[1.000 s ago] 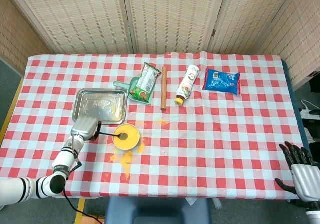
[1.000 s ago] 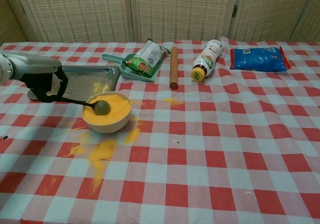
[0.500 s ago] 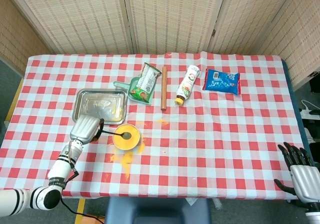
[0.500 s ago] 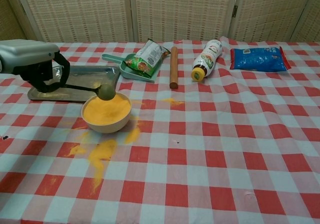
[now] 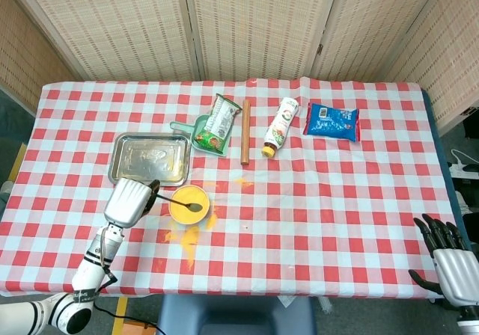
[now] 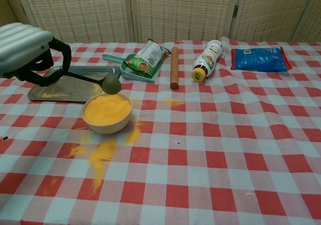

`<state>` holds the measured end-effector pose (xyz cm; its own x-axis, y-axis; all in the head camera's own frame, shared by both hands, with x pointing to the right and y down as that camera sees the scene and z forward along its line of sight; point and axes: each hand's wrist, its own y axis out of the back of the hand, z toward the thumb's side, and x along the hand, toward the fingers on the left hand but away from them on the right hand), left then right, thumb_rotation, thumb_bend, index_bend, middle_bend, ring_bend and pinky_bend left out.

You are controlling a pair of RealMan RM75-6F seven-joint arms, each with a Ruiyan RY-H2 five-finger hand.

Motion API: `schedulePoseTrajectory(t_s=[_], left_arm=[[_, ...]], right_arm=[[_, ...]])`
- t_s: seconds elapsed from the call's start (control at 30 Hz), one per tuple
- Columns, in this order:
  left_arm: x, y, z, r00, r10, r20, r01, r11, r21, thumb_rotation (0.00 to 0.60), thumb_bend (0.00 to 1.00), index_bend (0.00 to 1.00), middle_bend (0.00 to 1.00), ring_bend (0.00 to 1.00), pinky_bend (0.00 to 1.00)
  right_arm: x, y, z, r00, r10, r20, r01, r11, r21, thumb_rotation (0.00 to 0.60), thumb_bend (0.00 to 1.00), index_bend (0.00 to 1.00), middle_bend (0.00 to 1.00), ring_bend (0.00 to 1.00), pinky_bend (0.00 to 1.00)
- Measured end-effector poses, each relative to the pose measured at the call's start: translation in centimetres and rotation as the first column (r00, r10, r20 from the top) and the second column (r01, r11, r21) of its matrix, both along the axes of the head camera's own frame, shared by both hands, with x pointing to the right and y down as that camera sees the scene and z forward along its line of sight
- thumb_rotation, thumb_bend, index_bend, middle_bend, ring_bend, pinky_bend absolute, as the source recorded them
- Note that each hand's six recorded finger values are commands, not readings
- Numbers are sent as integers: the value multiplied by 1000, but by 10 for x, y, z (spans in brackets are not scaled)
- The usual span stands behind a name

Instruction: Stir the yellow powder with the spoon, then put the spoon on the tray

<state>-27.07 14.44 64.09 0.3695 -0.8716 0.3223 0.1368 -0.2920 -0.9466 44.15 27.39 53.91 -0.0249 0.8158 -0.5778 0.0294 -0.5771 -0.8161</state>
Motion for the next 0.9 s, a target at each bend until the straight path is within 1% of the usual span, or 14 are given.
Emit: schedulePoseTrajectory(t_s=[0.07, 0.23, 0.47, 0.63, 0.73, 0.9], left_arm=[[1, 6, 6, 1000, 21, 12, -22, 999, 32, 600, 637, 984, 1000, 1000, 1000], [4, 13, 21, 999, 43, 34, -45, 996, 79, 600, 639, 984, 1000, 1000, 1000], [5, 13, 36, 995, 70, 75, -79, 988, 134, 600, 651, 985, 1000, 1000, 1000], [4, 12, 41, 991, 87, 98, -103, 979, 174, 600, 655, 986, 1000, 1000, 1000], [1, 13, 43, 988, 100, 119, -123, 972, 200, 600, 654, 985, 1000, 1000, 1000], [-2, 18, 43, 976, 136, 169, -177, 951, 254, 600, 655, 985, 1000, 1000, 1000]], right_arm=[[0, 0, -1, 1000, 0, 2, 0, 1000, 2, 600, 123, 0, 0, 0, 0], [2, -1, -2, 1000, 3, 3, -3, 1000, 3, 600, 123, 0, 0, 0, 0], [3, -1, -2, 1000, 9, 0, -9, 1000, 6, 600, 124, 0, 0, 0, 0], [4, -2, -1, 1000, 12, -3, -12, 1000, 5, 600, 123, 0, 0, 0, 0], [5, -3, -1, 1000, 15, -4, -15, 1000, 7, 600, 123, 0, 0, 0, 0], [4, -2, 1, 1000, 14, 7, -14, 1000, -8, 600, 123, 0, 0, 0, 0]])
